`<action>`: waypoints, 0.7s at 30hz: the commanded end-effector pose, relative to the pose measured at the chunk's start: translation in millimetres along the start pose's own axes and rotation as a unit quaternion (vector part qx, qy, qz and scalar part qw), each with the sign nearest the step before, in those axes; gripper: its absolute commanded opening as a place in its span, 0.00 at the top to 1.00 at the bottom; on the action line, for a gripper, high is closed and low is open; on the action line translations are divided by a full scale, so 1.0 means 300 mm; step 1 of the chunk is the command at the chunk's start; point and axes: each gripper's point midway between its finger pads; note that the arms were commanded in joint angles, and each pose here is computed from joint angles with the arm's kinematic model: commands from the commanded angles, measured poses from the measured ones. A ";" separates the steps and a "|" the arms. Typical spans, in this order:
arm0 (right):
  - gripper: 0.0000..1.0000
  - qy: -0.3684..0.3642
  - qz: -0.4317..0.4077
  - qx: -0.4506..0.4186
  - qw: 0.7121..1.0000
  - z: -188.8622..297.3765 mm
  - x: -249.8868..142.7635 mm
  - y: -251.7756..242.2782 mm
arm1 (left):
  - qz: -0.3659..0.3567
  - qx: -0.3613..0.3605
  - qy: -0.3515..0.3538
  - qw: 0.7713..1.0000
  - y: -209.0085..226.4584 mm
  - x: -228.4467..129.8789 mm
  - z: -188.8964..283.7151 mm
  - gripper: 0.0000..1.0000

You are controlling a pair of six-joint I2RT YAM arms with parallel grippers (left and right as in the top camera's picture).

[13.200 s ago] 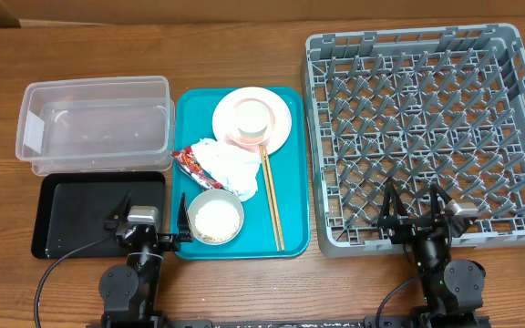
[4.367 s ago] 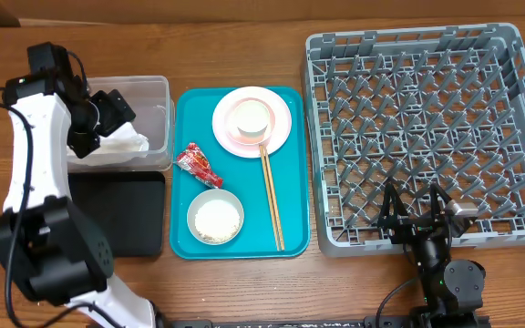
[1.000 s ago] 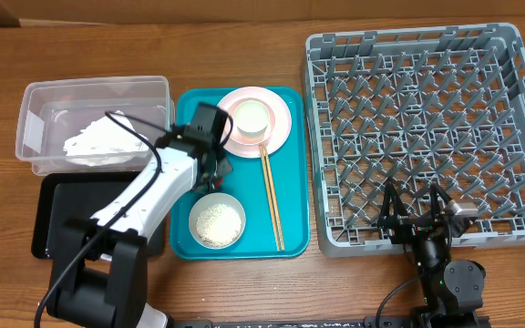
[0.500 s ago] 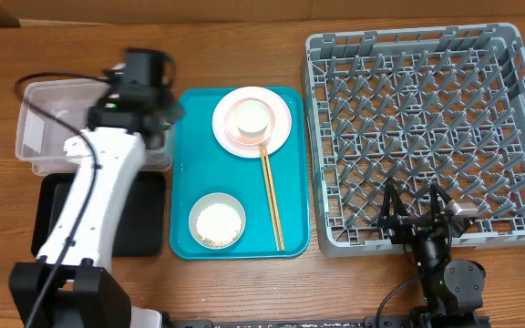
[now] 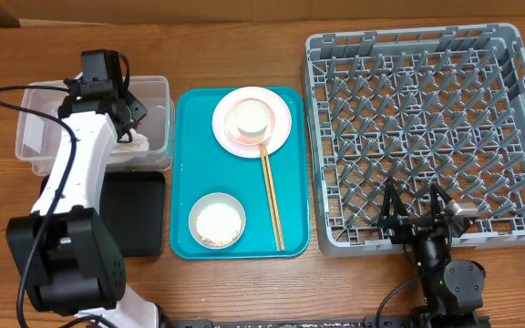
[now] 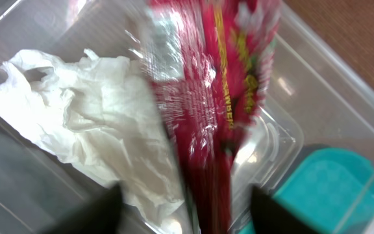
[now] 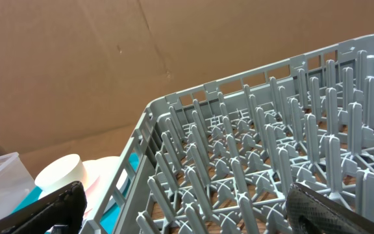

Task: Sort waste into correct bins and load items into the dishwasher
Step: 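Carry the red wrapper into the clear bin and release it, then lower the left gripper to the rice bowl rim and grasp it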

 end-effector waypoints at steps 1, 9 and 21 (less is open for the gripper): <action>0.00 -0.001 0.001 0.004 1.000 -0.001 -0.006 0.000 | -0.024 -0.012 -0.012 1.000 -0.016 0.028 0.025 0.19; 0.00 -0.001 0.001 0.004 1.000 -0.001 -0.006 0.000 | -0.096 -0.196 0.048 0.975 -0.208 -0.092 0.262 0.39; 0.00 -0.001 0.001 0.004 1.000 -0.001 -0.006 0.000 | -0.288 -0.208 0.143 0.924 -0.349 -0.489 0.497 0.42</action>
Point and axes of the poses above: each gripper's point midway between its finger pads, its own z axis back along the fingers, its own y axis along the line the jaws close on, x = y × z, and after that the axes turned 13 degrees about -z, right-handed
